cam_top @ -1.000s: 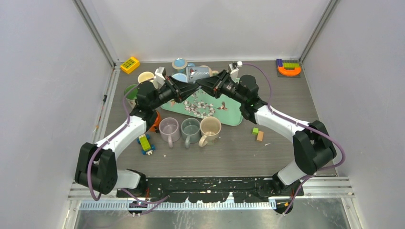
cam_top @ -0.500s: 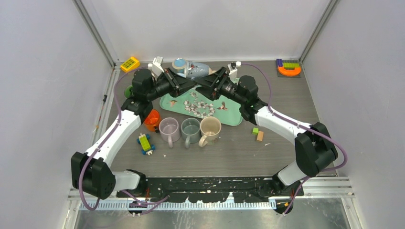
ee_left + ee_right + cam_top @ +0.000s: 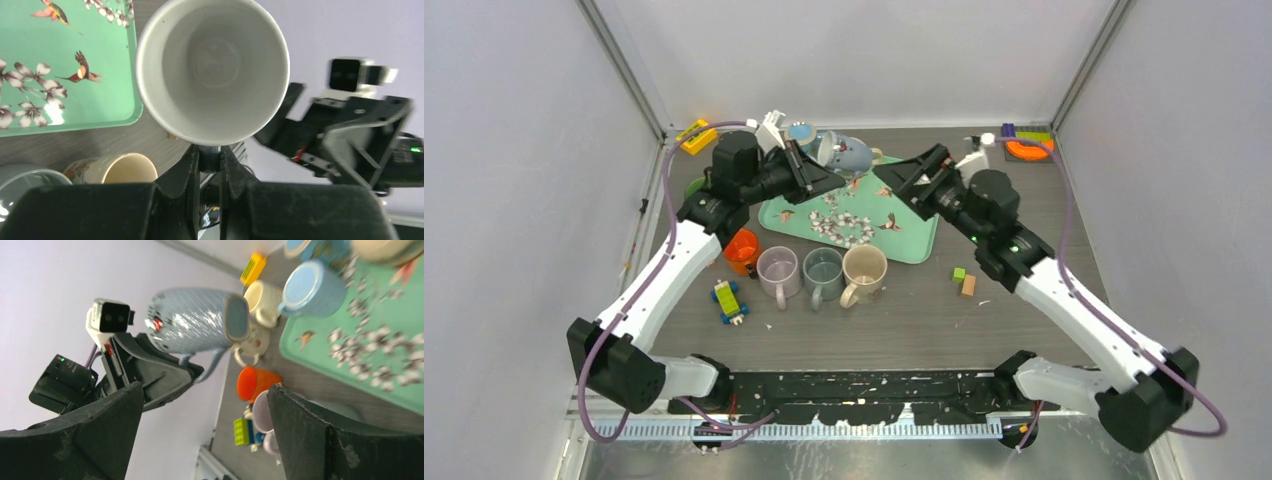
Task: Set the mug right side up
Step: Turn over the cup on the tray, then place the cup at the center of the board.
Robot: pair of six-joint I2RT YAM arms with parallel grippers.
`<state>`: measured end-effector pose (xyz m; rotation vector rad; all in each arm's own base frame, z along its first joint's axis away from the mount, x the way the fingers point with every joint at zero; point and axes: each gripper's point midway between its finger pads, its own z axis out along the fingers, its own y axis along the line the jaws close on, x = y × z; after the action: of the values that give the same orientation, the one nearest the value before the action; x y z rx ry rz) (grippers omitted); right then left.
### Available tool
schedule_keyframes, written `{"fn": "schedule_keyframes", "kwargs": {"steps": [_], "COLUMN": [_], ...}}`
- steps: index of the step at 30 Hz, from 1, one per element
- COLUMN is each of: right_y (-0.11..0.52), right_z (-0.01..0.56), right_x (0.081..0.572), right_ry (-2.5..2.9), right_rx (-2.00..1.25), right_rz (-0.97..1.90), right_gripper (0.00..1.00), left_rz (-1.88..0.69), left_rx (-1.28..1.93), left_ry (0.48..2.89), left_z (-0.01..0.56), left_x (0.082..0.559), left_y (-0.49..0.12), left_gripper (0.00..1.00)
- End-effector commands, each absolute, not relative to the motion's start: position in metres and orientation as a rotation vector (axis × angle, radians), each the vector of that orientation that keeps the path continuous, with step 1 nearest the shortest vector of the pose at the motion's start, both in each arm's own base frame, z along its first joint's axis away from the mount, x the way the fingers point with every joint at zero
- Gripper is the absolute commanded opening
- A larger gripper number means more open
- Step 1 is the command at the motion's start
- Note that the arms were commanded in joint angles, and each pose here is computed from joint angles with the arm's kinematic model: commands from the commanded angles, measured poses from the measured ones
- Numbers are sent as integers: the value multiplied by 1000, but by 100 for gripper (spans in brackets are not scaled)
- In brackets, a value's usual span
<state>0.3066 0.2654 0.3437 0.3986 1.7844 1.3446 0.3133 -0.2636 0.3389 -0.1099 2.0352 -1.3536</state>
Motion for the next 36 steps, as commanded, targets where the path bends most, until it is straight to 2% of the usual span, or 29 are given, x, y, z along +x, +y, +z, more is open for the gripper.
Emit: {"fn": "schedule_keyframes", "kwargs": {"steps": [1,7,14,26,33,36], "right_y": [200,137,94,85,96,102], "right_z": [363,412,451,451,442,437], "right_x": [303,277,253,250,257,262], "right_ry": [1718,1576,1450,1444,1482,1504], "right_rx": [413,436,459,459,451,448], "right_rz": [959,746,644,599,613,618], "right_gripper": [98,100,100,100,100,100], "left_rz": [-1276,-1181,-1067,-874,-776,-693], "left_rx": [86,268,468,801,952,957], "left_ry": [1997,2078,2180,2278,2301,2298], "left_z": [359,346,311,248,213,198], "left_x": [301,271,234,161,125,124], "left_y": [-281,-314,-350,-388,-384,-374], "left_gripper": [0,0,0,0,0,0]}}
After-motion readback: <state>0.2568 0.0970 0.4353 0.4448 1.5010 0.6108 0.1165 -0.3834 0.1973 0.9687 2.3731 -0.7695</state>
